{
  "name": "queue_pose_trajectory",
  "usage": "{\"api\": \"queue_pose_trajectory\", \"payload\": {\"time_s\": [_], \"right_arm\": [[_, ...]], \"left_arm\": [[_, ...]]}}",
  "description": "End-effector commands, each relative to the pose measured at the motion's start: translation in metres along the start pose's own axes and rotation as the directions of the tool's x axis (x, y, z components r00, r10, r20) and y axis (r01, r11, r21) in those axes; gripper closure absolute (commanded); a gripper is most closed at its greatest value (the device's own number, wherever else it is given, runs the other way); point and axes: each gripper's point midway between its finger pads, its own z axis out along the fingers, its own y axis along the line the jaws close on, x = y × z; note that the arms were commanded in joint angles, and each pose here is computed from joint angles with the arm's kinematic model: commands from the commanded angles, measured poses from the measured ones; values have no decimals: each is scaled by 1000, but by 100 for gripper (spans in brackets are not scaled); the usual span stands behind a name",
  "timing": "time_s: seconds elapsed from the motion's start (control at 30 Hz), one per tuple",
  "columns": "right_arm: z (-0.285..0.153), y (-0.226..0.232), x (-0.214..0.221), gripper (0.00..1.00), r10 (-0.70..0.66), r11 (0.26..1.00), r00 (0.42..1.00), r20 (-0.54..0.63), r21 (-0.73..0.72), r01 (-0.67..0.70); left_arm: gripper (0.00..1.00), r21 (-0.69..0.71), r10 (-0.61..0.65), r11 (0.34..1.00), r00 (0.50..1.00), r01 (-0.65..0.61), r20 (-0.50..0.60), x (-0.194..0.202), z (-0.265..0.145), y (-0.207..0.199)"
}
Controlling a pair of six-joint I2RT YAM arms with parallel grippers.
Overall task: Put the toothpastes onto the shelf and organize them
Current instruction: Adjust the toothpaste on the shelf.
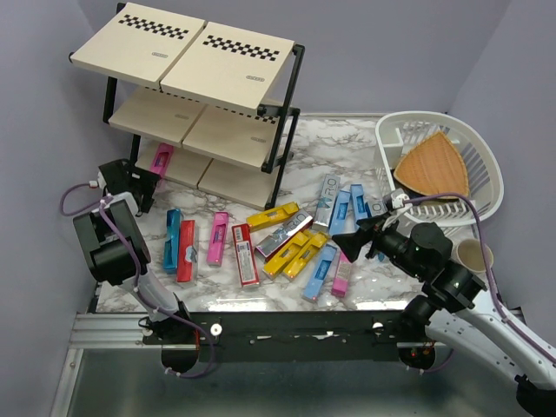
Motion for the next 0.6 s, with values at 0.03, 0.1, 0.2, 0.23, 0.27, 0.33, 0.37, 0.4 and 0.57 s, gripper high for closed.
{"api": "queue_pose_trajectory", "payload": {"time_s": [0.03, 0.1, 0.2, 0.23, 0.27, 0.33, 0.37, 0.4, 0.57], "right_arm": [[5, -6, 4, 0, 0, 999, 1000, -12, 38, 0], [5, -8, 4, 0, 0, 999, 1000, -13, 45, 1], [7, -9, 6, 0, 0, 999, 1000, -22, 52, 1], [8, -9, 6, 0, 0, 999, 1000, -23, 53, 1], [8, -9, 7, 0, 0, 999, 1000, -28, 54, 2], [9, -9, 8, 0, -2, 999, 999, -33, 54, 4], [9, -9, 8, 0, 0, 999, 999, -33, 54, 2], [10, -10, 10, 0, -2, 998, 999, -40, 56, 4], [11, -11, 10, 0, -2, 998, 999, -45, 61, 5]], "left_arm": [[14, 117, -30, 993, 999, 28, 18, -18, 10, -44], [18, 124, -38, 992, 999, 36, 20, -22, 13, -48], [22, 135, -37, 990, 999, 34, 21, -27, 18, -56], [22, 133, -40, 990, 999, 37, 23, -29, 18, -57], [23, 133, -38, 991, 999, 33, 34, -34, 20, -59], [23, 133, -36, 991, 999, 31, 35, -36, 23, -62], [24, 137, -37, 990, 999, 32, 39, -40, 24, -65], [24, 137, -35, 990, 999, 29, 41, -41, 26, -66], [24, 145, -30, 989, 998, 23, 48, -50, 34, -75]]}}
